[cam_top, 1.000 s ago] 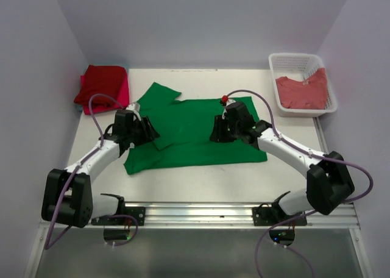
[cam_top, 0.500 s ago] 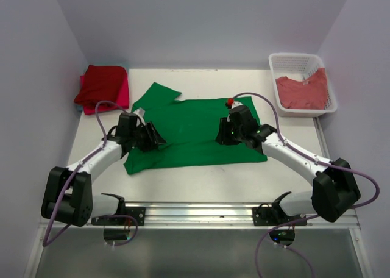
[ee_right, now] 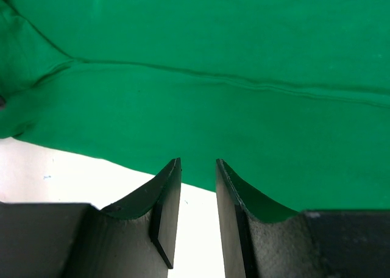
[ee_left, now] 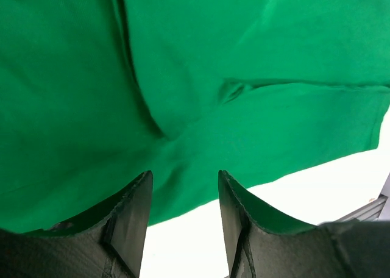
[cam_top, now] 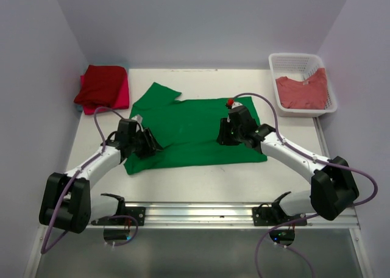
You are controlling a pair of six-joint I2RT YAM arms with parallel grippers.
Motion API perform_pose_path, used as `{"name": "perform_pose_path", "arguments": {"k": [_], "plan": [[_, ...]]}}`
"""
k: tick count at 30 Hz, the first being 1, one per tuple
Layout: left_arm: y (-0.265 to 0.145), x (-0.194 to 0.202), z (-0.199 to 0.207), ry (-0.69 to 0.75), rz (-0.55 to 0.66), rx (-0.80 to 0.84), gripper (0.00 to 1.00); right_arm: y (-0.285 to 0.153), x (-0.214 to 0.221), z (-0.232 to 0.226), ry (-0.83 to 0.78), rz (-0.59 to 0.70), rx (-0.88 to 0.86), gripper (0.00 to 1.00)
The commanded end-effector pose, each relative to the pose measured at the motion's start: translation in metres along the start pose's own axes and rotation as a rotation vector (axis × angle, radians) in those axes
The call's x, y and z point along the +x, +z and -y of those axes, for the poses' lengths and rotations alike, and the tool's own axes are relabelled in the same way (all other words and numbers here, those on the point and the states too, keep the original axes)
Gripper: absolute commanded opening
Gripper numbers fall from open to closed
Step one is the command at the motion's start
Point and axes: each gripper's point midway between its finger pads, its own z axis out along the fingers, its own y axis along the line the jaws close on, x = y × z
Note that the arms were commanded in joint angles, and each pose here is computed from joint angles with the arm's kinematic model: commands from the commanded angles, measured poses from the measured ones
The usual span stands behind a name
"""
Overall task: Fold and stack the t-shirts
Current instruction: Fold the flattened tshirt in 1/3 of the way
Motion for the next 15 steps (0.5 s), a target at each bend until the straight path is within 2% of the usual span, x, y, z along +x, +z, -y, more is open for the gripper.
{"name": "perform_pose_path", "arguments": {"k": [1, 15], "plan": [[0.013, 0.000, 0.007, -0.012, 0.006, 0.062, 0.50, -0.001, -0.002, 0.003, 0.008, 0.009, 0.023, 0.33], [0.020, -0.018, 0.014, -0.005, 0.093, 0.103, 0.47, -0.004, 0.004, 0.007, 0.015, 0.009, 0.027, 0.29]]}}
